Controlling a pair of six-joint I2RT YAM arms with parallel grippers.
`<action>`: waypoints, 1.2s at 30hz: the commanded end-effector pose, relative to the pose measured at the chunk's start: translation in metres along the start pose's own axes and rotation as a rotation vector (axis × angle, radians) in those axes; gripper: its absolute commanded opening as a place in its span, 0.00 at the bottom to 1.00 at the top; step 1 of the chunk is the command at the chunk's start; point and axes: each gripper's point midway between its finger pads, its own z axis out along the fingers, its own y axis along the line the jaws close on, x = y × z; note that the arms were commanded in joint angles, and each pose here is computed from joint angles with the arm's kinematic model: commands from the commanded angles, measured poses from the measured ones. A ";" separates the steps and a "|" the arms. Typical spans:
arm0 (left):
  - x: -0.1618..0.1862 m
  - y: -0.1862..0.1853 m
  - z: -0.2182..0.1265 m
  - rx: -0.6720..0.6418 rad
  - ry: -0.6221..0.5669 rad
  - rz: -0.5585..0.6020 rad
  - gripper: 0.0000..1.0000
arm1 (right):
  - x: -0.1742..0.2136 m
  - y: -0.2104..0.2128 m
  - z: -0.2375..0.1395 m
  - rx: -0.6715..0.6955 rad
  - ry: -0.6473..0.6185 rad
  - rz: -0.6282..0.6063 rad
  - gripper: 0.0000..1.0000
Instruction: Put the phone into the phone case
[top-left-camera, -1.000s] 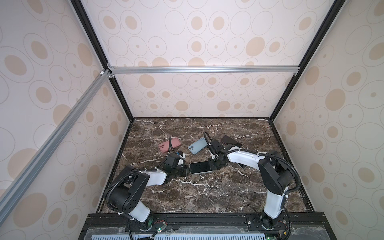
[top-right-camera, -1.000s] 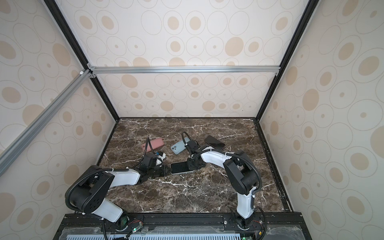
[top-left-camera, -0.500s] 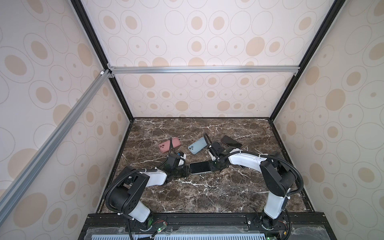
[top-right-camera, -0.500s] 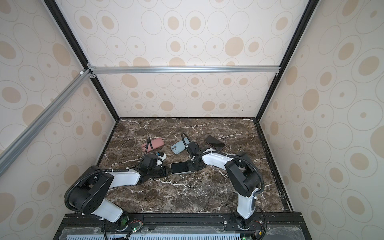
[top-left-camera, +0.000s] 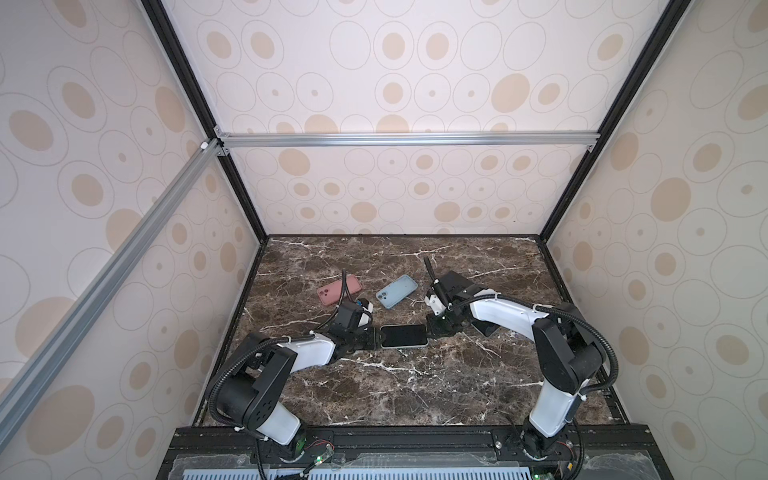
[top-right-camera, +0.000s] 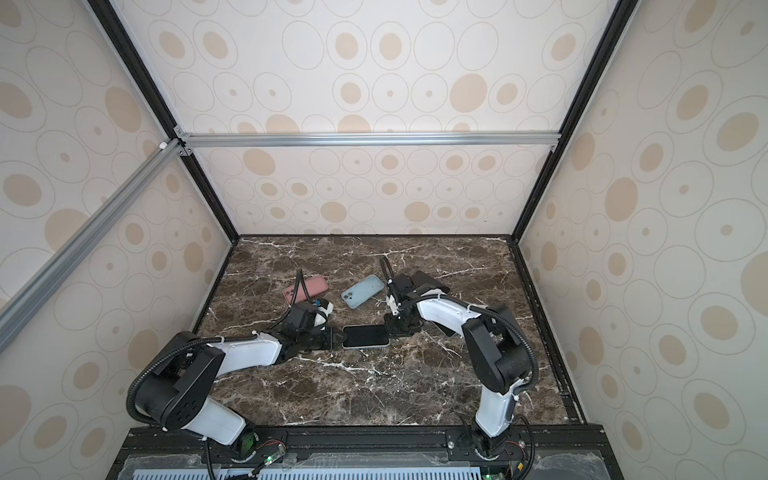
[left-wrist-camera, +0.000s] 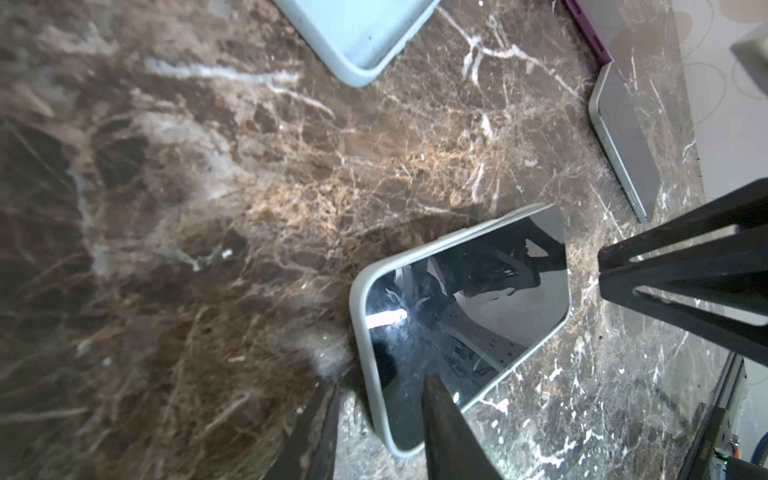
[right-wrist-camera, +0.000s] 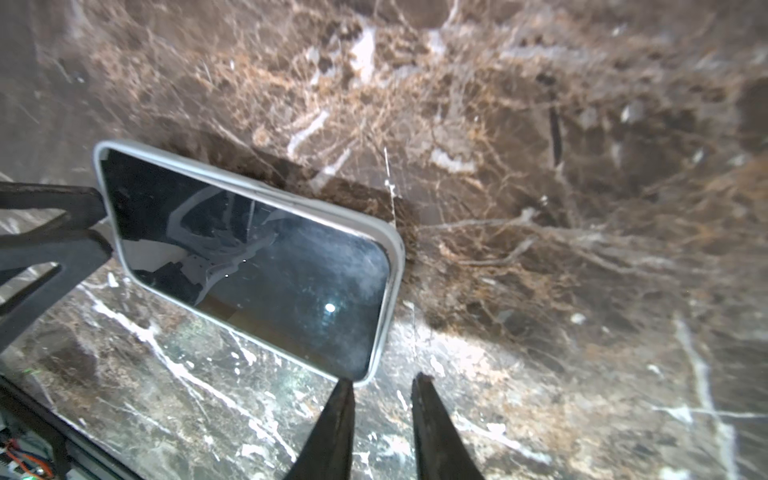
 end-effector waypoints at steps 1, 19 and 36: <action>-0.010 0.000 0.002 -0.017 -0.009 0.033 0.35 | -0.010 0.009 -0.010 -0.048 -0.018 -0.033 0.27; -0.018 0.001 0.016 0.020 0.002 0.014 0.24 | -0.031 -0.010 0.014 -0.033 -0.005 -0.003 0.22; -0.013 0.005 0.025 0.031 0.024 0.012 0.19 | -0.020 -0.016 0.042 -0.054 0.061 0.015 0.14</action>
